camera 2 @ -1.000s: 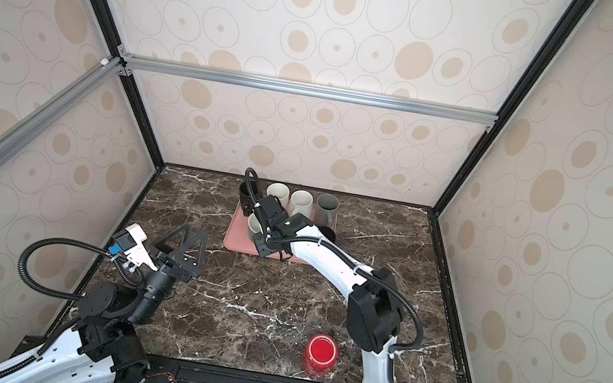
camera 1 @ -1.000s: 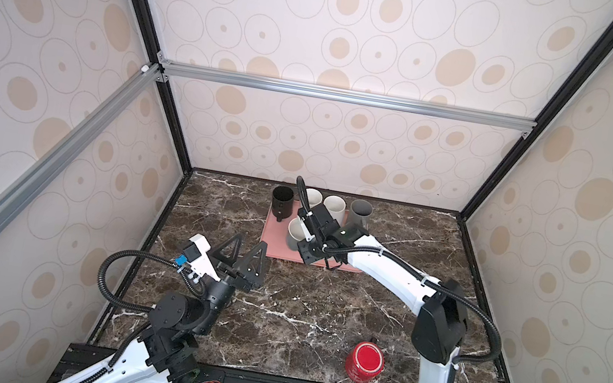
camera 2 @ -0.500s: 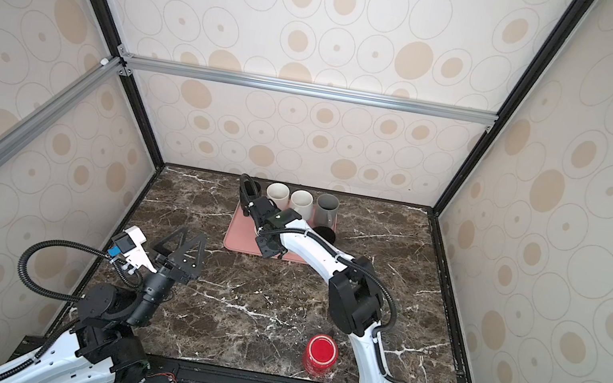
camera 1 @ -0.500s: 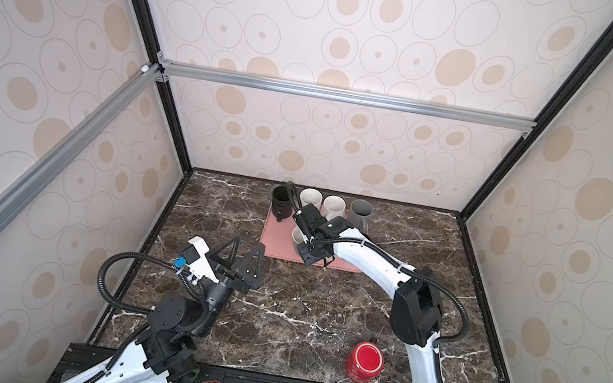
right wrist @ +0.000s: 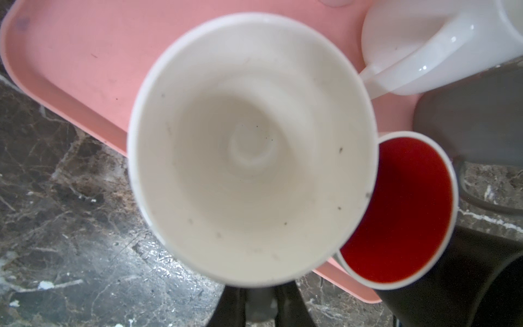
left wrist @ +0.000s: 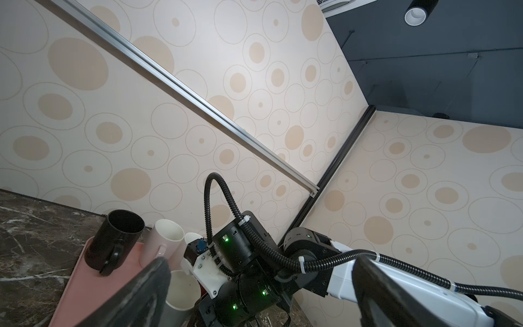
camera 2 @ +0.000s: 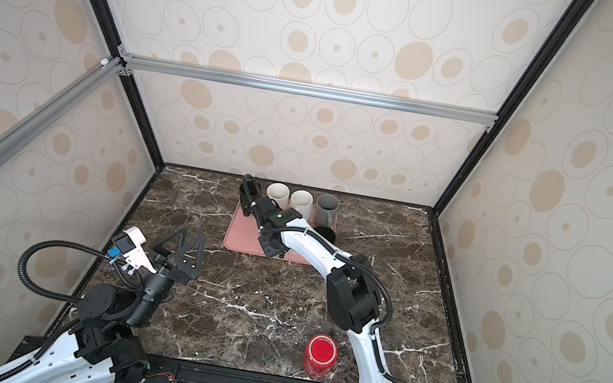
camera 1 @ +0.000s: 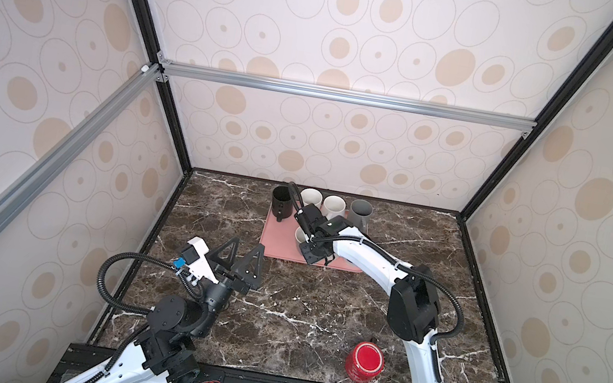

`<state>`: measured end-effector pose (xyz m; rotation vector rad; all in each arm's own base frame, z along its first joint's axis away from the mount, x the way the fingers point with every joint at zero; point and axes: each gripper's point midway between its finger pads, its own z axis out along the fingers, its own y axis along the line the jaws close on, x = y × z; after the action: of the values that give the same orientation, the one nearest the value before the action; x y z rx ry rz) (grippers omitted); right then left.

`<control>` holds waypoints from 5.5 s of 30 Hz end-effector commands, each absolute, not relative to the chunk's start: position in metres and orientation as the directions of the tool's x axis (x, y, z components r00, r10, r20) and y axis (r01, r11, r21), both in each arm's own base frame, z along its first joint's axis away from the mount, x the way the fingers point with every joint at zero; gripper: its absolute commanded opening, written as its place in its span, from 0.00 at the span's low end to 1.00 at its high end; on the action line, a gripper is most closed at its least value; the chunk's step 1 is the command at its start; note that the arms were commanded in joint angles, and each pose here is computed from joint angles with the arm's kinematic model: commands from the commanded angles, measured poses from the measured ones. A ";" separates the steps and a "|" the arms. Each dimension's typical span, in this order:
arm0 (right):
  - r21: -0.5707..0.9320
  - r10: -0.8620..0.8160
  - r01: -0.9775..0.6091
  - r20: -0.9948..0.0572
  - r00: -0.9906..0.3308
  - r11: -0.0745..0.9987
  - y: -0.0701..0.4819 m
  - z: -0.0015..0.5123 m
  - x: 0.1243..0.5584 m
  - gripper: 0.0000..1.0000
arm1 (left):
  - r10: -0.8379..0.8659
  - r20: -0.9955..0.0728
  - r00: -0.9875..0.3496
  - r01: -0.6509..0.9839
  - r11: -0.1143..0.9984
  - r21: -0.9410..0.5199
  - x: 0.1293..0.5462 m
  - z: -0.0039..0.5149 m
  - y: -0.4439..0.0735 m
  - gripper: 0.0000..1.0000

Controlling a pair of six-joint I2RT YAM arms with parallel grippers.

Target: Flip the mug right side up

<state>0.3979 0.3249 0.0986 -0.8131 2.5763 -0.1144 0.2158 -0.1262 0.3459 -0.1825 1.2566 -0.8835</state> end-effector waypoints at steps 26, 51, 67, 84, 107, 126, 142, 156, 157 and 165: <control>0.066 -0.369 -0.517 -0.626 -0.687 0.853 0.298 0.182 0.318 0.79 | -0.597 -0.802 -0.020 0.457 0.708 -0.539 0.226 0.329 -0.142 0.99; 0.084 -0.097 -0.110 -0.141 -0.985 0.990 0.142 0.096 0.122 0.99 | -0.589 -0.804 -0.081 0.445 0.701 -0.558 0.236 0.293 -0.155 0.99; 0.082 -0.266 -0.266 -0.010 -0.964 0.961 0.161 0.069 0.100 0.96 | -0.589 -0.804 -0.081 0.435 0.705 -0.560 0.237 0.291 -0.154 0.99; 0.215 -0.805 -0.815 -0.154 -0.572 0.538 0.266 0.090 0.137 0.83 | -0.588 -0.808 -0.041 0.389 0.735 -0.555 0.232 0.294 -0.135 0.99; -0.100 -0.826 -0.836 -0.260 -0.501 0.539 0.298 0.090 0.218 0.99 | -0.635 -0.772 0.011 0.374 0.719 -0.586 0.213 0.309 -0.104 0.99; -0.126 -0.493 -0.515 -0.544 -0.679 0.848 0.311 0.103 0.232 0.99 | -0.633 -0.774 -0.027 0.380 0.709 -0.593 0.221 0.300 -0.117 0.99; -0.182 -0.408 -0.373 -0.556 -0.724 0.910 0.201 0.096 0.196 0.99 | -0.579 -0.811 -0.083 0.400 0.727 -0.559 0.230 0.290 -0.139 0.99; 0.068 -0.204 -0.297 -0.582 -0.787 0.953 0.156 0.099 0.200 1.00 | -0.196 -0.904 -0.379 0.572 0.718 -0.396 0.256 0.233 -0.250 0.90; 0.101 -0.187 -0.300 -0.588 -0.787 0.949 0.157 0.101 0.199 1.00 | -0.192 -0.900 -0.392 0.579 0.708 -0.404 0.257 0.229 -0.255 0.89; 0.415 -0.034 -0.334 -0.583 -0.812 0.846 0.192 0.123 0.220 0.99 | -0.186 -0.890 -0.417 0.591 0.688 -0.421 0.263 0.225 -0.270 0.90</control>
<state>0.2150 0.1681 0.1170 -0.2373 2.4586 0.4878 0.2586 -0.2608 0.1883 0.3112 1.9023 -0.8368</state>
